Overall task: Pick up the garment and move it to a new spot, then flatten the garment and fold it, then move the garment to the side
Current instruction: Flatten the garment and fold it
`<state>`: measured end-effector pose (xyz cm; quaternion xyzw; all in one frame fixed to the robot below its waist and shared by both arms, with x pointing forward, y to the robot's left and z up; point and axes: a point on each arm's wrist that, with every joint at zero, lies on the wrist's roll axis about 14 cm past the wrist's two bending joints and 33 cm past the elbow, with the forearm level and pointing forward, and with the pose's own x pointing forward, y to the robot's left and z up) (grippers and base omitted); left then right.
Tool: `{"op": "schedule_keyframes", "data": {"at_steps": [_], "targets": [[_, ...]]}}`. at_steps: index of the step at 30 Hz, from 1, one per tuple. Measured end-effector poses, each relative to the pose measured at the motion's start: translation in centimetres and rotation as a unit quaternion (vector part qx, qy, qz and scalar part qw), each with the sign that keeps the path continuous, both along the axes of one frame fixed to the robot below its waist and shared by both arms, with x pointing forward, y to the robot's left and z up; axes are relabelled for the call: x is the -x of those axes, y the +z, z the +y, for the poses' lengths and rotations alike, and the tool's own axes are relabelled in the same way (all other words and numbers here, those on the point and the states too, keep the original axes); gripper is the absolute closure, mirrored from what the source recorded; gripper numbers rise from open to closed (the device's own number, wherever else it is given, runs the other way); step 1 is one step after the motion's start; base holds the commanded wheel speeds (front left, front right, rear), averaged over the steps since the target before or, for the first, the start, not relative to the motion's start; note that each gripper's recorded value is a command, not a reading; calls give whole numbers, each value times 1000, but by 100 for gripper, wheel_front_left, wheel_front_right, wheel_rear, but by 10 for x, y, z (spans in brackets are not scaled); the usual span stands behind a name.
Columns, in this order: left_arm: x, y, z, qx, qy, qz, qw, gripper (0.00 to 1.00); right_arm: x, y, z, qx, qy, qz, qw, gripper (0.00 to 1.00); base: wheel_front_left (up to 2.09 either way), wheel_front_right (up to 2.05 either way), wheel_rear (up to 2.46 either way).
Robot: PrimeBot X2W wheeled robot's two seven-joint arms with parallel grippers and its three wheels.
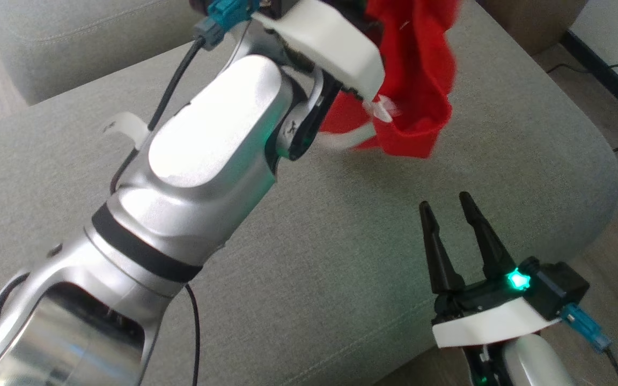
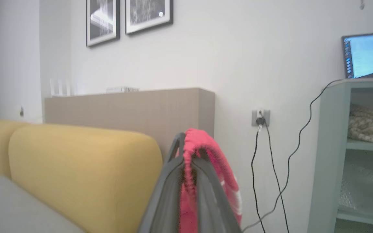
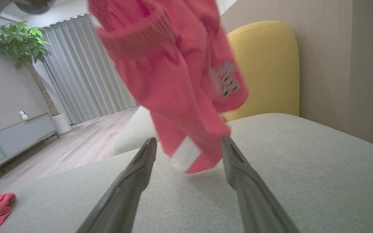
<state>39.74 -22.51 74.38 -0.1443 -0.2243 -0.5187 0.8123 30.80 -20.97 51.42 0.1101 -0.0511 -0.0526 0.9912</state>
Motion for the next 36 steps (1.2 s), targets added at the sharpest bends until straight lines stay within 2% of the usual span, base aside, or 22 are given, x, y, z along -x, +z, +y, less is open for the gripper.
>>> {"op": "schedule_keyframes", "data": {"at_steps": [4,8,12,16,19,26,27,28,29,30,36], "targets": [[-19,-20,11,-11,34,28,999,100,-2,0,-3,0,-3,-1,1000,0,0,0,0],[-40,-97,38,-56,72,110,990,100,-6,-2,-1,-8,1,1,1000,0,0,0,0],[-49,-182,89,-104,114,187,970,100,-11,-5,1,-12,7,4,1000,0,0,0,0],[-45,-247,152,-152,176,238,943,100,-17,-6,7,-14,20,4,1000,0,0,0,0],[-42,-262,178,-163,207,250,932,100,-18,-9,12,-17,28,7,999,0,0,0,0],[-44,-268,257,-168,327,249,896,100,-25,-7,35,-14,67,3,998,0,0,0,0],[-40,-273,262,-172,332,255,892,75,-25,-6,38,-14,72,0,997,0,0,0,0],[-34,-280,266,-177,336,263,887,41,-26,-5,41,-13,78,-2,997,0,0,0,0],[-28,-287,269,-182,339,273,881,41,-26,-3,44,-11,83,-5,997,0,0,0,0],[-22,-294,272,-184,342,287,876,0,-26,-2,46,-11,87,-7,996,0,0,0,0],[4,-312,281,-150,367,355,847,0,-17,-2,55,-15,99,-10,995,0,0,0,0]]}}
